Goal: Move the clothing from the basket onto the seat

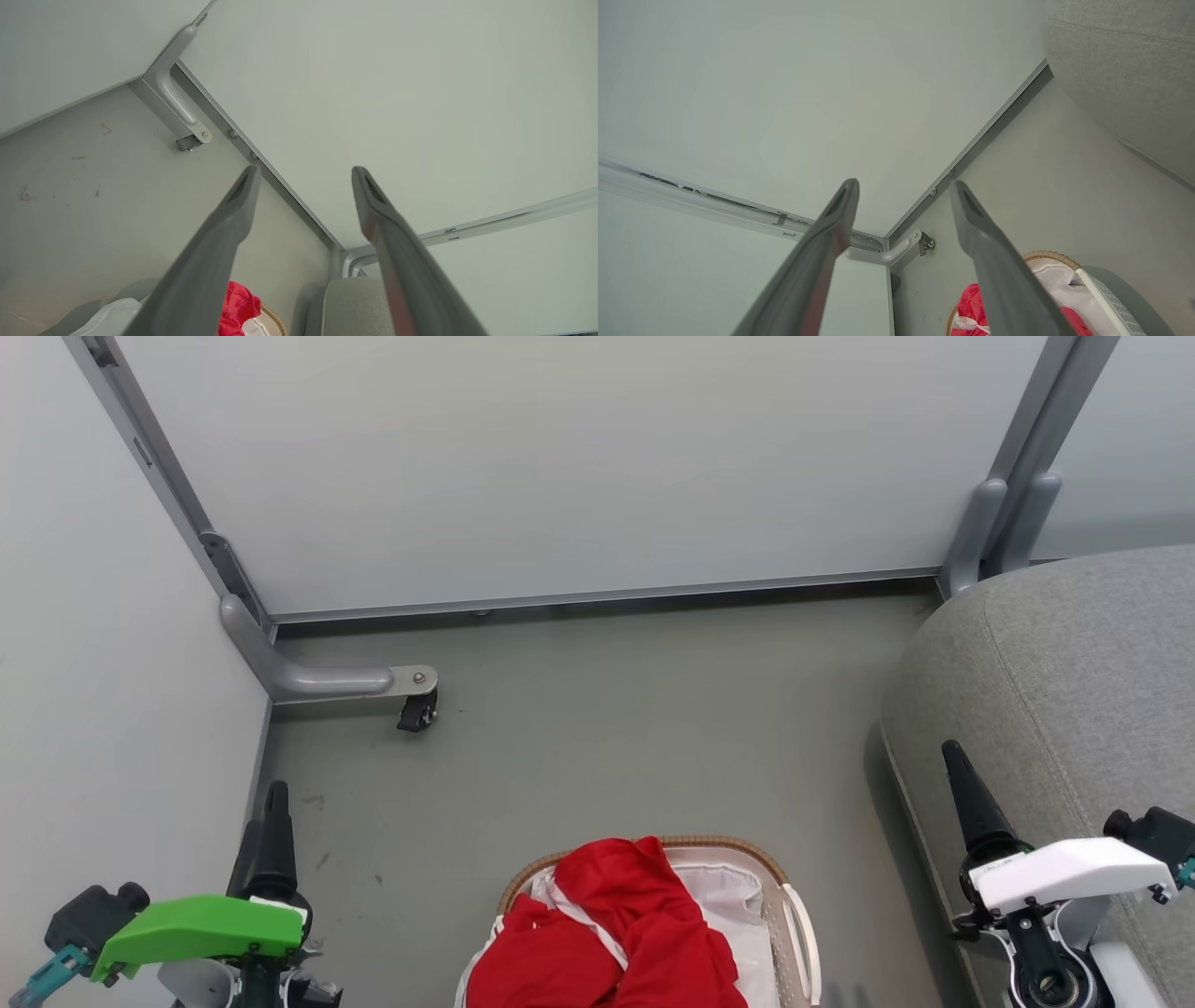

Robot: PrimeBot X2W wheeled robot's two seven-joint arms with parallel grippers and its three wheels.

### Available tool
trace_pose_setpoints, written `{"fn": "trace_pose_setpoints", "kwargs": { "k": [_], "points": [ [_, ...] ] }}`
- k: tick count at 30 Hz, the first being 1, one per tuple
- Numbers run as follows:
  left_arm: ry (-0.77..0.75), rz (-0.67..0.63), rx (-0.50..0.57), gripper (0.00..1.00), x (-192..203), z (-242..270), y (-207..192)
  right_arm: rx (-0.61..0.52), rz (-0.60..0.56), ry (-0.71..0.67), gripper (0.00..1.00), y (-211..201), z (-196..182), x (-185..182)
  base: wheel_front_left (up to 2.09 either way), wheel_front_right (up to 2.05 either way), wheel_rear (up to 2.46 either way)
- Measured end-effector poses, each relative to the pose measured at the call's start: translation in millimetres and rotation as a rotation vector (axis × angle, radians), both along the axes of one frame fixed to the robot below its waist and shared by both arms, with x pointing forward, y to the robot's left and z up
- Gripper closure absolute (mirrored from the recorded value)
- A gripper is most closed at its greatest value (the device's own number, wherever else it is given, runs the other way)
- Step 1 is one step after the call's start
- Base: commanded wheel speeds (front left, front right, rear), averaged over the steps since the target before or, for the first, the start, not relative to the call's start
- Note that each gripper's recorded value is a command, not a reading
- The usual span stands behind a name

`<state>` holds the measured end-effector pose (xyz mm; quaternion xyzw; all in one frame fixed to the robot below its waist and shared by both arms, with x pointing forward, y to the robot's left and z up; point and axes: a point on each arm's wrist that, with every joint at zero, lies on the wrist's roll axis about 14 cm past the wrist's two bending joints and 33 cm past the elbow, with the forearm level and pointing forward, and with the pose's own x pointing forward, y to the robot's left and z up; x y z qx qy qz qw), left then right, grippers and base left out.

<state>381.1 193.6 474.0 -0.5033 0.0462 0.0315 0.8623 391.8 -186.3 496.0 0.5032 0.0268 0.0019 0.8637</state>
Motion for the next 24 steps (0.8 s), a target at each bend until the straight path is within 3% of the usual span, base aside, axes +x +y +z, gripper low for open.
{"fn": "trace_pose_setpoints", "kwargs": {
  "k": [24],
  "points": [
    [0.025,-0.086,0.430,0.00,-1,-13,-9,-0.393,0.043,-0.078,0.00,9,15,11,0.00,0.00,0.00]
  ]
}}
